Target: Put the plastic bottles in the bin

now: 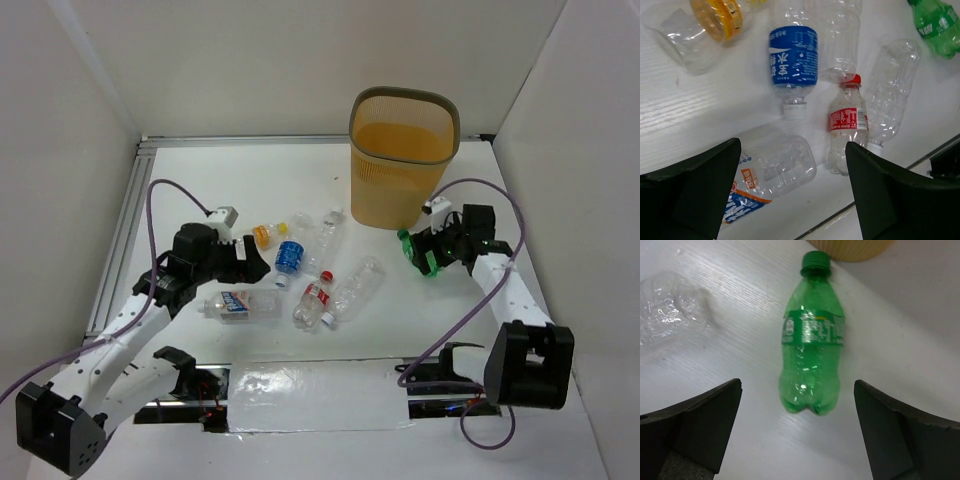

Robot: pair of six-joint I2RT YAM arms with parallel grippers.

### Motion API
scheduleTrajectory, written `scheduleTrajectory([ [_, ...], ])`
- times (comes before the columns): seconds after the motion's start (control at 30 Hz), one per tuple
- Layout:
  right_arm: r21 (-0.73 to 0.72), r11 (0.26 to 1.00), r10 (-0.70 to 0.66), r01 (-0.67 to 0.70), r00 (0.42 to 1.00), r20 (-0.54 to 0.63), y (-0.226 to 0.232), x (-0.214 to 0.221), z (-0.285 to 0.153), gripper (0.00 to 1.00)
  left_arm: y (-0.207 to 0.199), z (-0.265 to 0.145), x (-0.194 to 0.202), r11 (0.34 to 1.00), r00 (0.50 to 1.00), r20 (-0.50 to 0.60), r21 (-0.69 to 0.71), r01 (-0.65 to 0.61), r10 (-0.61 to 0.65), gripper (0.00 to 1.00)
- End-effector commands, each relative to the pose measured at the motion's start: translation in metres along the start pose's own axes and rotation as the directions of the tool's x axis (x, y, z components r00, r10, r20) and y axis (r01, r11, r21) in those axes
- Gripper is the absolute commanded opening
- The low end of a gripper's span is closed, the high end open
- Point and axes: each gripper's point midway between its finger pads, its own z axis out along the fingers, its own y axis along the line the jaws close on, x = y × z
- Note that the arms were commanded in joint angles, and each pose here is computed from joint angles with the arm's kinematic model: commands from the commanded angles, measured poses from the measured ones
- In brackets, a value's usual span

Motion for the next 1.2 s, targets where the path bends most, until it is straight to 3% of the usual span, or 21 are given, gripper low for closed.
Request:
scheduleTrajectory([
  [0.0, 0.016, 0.999, -0.041, 0.040, 0.999, 0.008, -0.002, -0.001, 0.026, 1.00, -0.025, -0.004, -0.011, 0.992, 0.994, 0.021, 0.058, -0.111, 0.110, 0.98],
  [0.23, 0.046, 0.999, -0.014, 0.017, 0.999, -0.048, -0.012, 0.012, 0.065, 0.98, -0.047, 0.000, 0.000, 0.958, 0.959, -0.051, 0.093, -0.273, 0.278, 0.96],
  [0.43, 0.022, 0.999, -0.030, 0.032, 0.997, -0.076, -0.008, 0.026, 0.071, 0.83, -0.066, 0.006, 0.002, 0.933, 0.937, -0.075, 0.146, -0.327, 0.341, 0.96],
  [0.57, -0.105, 0.983, -0.153, 0.147, 0.987, -0.052, 0.015, 0.026, 0.058, 0.64, -0.084, 0.028, 0.016, 0.923, 0.926, -0.111, 0.185, -0.338, 0.361, 0.96],
  [0.63, -0.214, 0.945, -0.241, 0.248, 0.969, 0.058, 0.034, 0.003, 0.040, 0.58, -0.091, 0.037, 0.021, 0.915, 0.915, -0.120, 0.185, -0.359, 0.384, 0.96],
  [0.67, -0.297, 0.920, -0.255, 0.255, 0.966, 0.040, 0.051, 0.012, 0.027, 0.55, -0.092, 0.042, 0.022, 0.914, 0.911, -0.131, 0.175, -0.366, 0.390, 0.96],
  [0.77, -0.371, 0.818, -0.388, 0.440, 0.898, 0.210, 0.072, -0.021, -0.006, 0.46, -0.090, 0.062, 0.017, 0.915, 0.903, -0.153, 0.109, -0.388, 0.401, 0.94],
  [0.8, -0.415, 0.798, -0.382, 0.437, 0.899, 0.212, 0.083, -0.020, -0.019, 0.45, -0.086, 0.066, 0.016, 0.916, 0.900, -0.170, 0.080, -0.393, 0.401, 0.94],
  [1.0, -0.377, 0.688, -0.435, 0.620, 0.769, 0.469, 0.109, -0.112, -0.080, 0.40, -0.078, 0.080, -0.022, 0.922, 0.926, -0.126, -0.109, -0.371, 0.357, 0.92],
  [1.03, -0.383, 0.682, -0.419, 0.623, 0.763, 0.493, 0.117, -0.125, -0.088, 0.40, -0.075, 0.080, -0.025, 0.919, 0.926, -0.119, -0.130, -0.372, 0.358, 0.92],
  [1.13, -0.279, 0.680, -0.417, 0.678, 0.671, 0.613, 0.122, -0.187, -0.119, 0.40, -0.071, 0.078, -0.039, 0.914, 0.933, -0.079, -0.188, -0.360, 0.351, 0.90],
  [1.17, -0.280, 0.703, -0.372, 0.654, 0.674, 0.638, 0.125, -0.209, -0.134, 0.40, -0.067, 0.078, -0.042, 0.913, 0.936, -0.075, -0.205, -0.353, 0.345, 0.87],
])
